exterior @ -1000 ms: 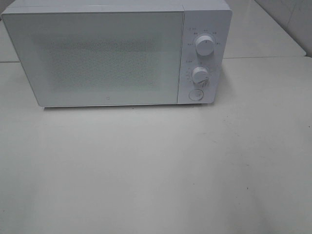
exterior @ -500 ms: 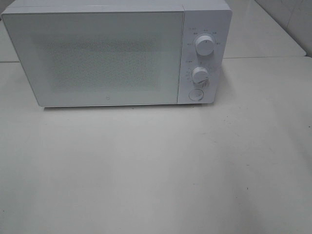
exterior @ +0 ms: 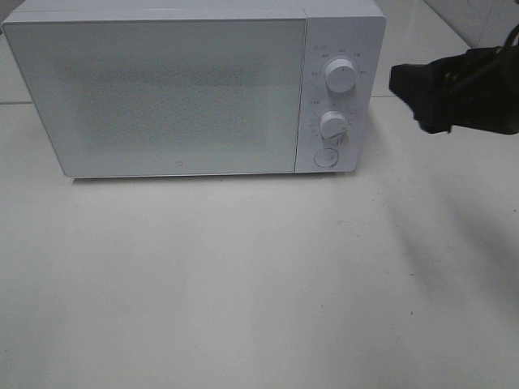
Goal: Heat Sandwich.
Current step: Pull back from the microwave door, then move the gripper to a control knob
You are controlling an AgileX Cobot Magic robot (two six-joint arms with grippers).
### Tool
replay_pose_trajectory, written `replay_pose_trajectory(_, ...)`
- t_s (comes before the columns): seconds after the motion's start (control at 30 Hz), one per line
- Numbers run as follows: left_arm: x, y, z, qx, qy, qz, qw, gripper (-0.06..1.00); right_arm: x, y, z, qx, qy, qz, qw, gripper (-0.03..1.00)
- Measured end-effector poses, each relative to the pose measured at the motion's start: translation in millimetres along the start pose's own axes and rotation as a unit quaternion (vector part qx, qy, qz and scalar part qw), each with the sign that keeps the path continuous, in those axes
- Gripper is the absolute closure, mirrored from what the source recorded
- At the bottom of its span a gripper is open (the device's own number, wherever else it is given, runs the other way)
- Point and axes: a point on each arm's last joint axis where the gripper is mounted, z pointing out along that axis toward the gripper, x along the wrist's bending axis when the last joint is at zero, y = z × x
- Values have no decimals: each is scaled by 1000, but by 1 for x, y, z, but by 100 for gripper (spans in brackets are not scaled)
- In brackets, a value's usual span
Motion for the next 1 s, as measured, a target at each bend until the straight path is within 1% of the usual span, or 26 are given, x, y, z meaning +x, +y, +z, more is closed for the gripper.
replay_pose_trajectory(0.07, 0, 0, 0, 0, 0, 0, 1000, 19, 3, -3, 5, 6, 5, 5, 1000, 13)
replay_pose_trajectory(0.17, 0, 0, 0, 0, 0, 0, 1000, 19, 13, -14, 24, 16, 11, 28, 999, 12)
replay_pose_trajectory(0.23, 0, 0, 0, 0, 0, 0, 1000, 19, 16, -17, 28, 18, 11, 27, 999, 12)
replay_pose_trajectory(0.33, 0, 0, 0, 0, 0, 0, 1000, 19, 30, -25, 48, 14, 0, 20, 1000, 12)
replay_pose_trajectory(0.37, 0, 0, 0, 0, 0, 0, 1000, 19, 30, -25, 48, 14, 0, 20, 1000, 12)
replay_pose_trajectory(0.4, 0, 0, 0, 0, 0, 0, 1000, 19, 32, -27, 52, 11, -9, 19, 1000, 12)
replay_pose_trajectory(0.5, 0, 0, 0, 0, 0, 0, 1000, 19, 46, -34, 67, -6, -52, -17, 999, 12)
replay_pose_trajectory(0.53, 0, 0, 0, 0, 0, 0, 1000, 19, 46, -34, 67, -6, -52, -17, 999, 12)
replay_pose_trajectory(0.57, 0, 0, 0, 0, 0, 0, 1000, 19, 52, -38, 74, -13, -75, -30, 997, 12)
replay_pose_trajectory(0.63, 0, 0, 0, 0, 0, 0, 1000, 19, 56, -42, 81, -17, -95, -25, 995, 12)
replay_pose_trajectory(0.83, 0, 0, 0, 0, 0, 0, 1000, 19, 60, -51, 99, -28, -119, -16, 992, 14)
replay_pose_trajectory(0.87, 0, 0, 0, 0, 0, 0, 1000, 19, 60, -56, 106, -36, -126, -16, 991, 15)
replay_pose_trajectory(1.0, 0, 0, 0, 0, 0, 0, 1000, 19, 59, -69, 115, -57, -145, -17, 988, 16)
